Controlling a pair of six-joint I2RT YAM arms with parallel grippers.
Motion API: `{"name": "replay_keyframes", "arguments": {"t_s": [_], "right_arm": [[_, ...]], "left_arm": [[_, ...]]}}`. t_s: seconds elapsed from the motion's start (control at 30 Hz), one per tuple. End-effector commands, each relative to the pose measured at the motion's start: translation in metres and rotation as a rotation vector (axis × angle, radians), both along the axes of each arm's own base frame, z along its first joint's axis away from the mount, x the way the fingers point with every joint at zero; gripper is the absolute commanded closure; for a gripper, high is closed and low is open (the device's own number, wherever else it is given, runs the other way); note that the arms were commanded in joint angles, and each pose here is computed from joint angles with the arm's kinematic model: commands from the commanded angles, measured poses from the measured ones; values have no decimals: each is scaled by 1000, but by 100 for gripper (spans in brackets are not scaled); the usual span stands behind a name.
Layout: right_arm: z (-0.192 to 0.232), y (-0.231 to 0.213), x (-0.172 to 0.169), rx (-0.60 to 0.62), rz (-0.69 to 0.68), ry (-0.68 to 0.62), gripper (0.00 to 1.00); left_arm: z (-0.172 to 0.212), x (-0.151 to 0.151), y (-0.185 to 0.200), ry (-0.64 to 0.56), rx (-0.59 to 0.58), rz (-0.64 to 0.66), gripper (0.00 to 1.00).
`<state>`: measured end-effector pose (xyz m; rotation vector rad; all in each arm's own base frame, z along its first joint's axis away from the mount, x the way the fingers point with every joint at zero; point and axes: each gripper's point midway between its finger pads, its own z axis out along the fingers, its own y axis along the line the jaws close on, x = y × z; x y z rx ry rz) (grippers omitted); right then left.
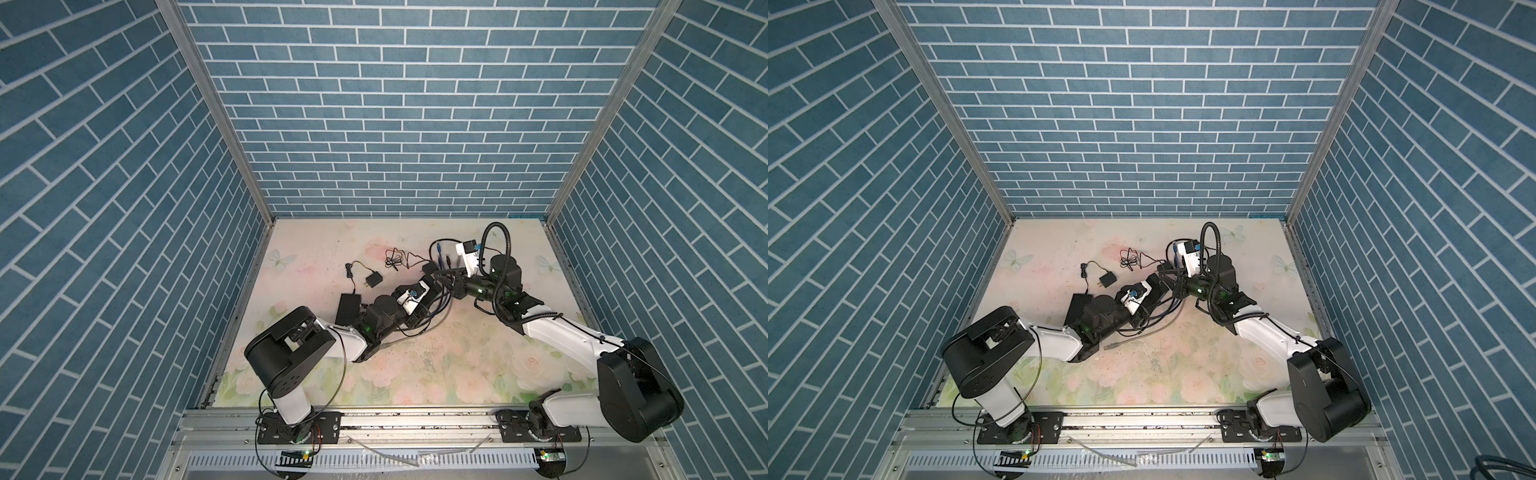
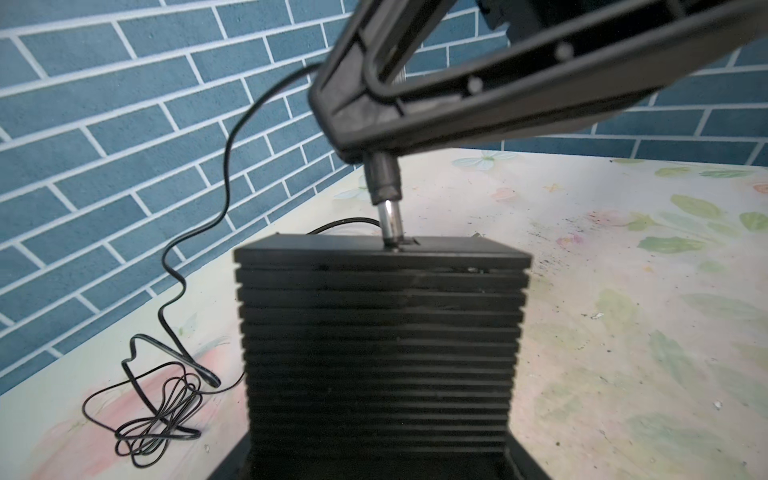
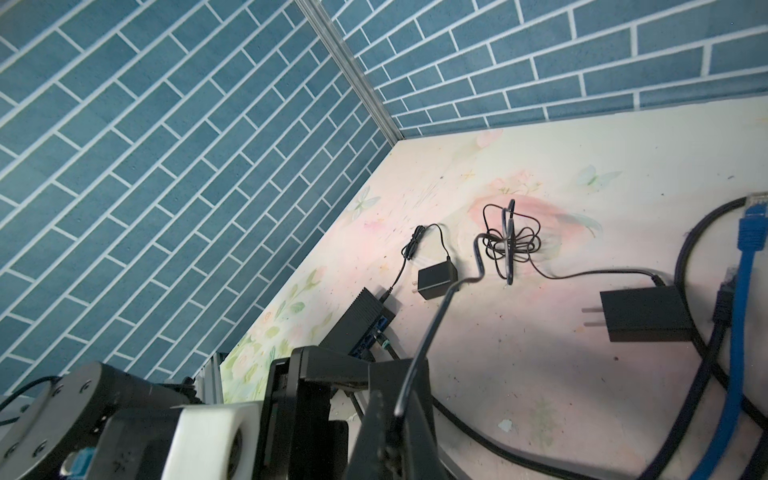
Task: Insert the plug into the switch port
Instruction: 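Push the barrel plug into the box's top jack with the right gripper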
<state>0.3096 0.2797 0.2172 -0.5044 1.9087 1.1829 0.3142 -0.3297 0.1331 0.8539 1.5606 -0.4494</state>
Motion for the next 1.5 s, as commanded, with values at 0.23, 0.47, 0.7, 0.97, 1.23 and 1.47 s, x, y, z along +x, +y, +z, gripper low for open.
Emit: {"name": "replay_keyframes", "arguments": {"t_s": [0.23,0.47,0.7,0.97,1.23,1.47], "right_arm": [[-19,0,-1,-64,-28,-28,100],[-23,5,-2,-78,-26,-31,100],[-37,13,-13,-112,5,-14,100],[-67,18,-27,-173,28,70,100],[-91,25,-40,-207,56,166,100],[-106,28,-47,-210,48,207,100]], "left_arm": [[25,-2,2,-52,-104,-10,61],[33,-4,2,-53,-143,-16,61],[60,6,10,-50,-262,49,64],[95,10,12,-135,-347,64,64],[136,6,-1,-219,-391,-16,64],[185,5,-1,-308,-484,-35,65]]}}
